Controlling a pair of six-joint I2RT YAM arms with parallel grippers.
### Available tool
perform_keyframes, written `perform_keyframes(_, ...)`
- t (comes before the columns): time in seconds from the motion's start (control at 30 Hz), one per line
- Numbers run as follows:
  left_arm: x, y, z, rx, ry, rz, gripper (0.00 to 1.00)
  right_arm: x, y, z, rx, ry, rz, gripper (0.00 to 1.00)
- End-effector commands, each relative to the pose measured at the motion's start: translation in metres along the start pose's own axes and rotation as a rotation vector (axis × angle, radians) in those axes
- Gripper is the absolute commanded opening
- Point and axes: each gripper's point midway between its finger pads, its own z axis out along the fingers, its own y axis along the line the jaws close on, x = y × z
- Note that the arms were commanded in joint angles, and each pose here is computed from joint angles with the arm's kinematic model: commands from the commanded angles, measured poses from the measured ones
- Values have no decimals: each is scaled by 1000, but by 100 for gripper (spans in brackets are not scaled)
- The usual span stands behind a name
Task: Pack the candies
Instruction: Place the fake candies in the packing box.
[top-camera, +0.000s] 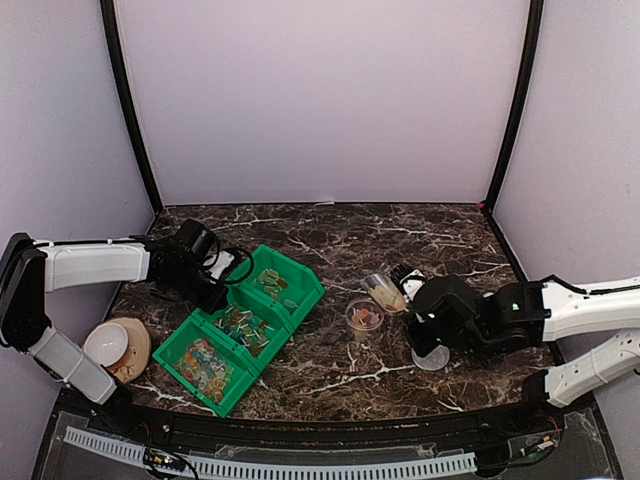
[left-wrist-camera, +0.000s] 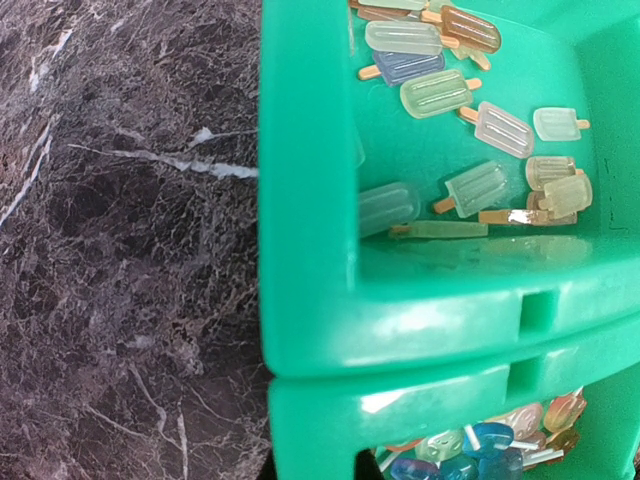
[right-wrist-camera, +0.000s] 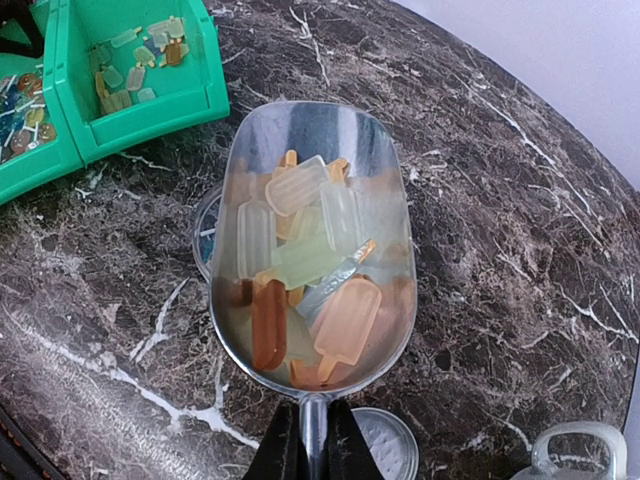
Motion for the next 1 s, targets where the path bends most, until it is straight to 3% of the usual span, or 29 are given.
perform_keyframes(0.0,-40,0,-30,3,-155,-15,0,1,0,-8,19,46,11,0)
perform_keyframes(0.97,-43,0,-34,2,-169,-10,0,26,28,-16,-42,334,-52,0)
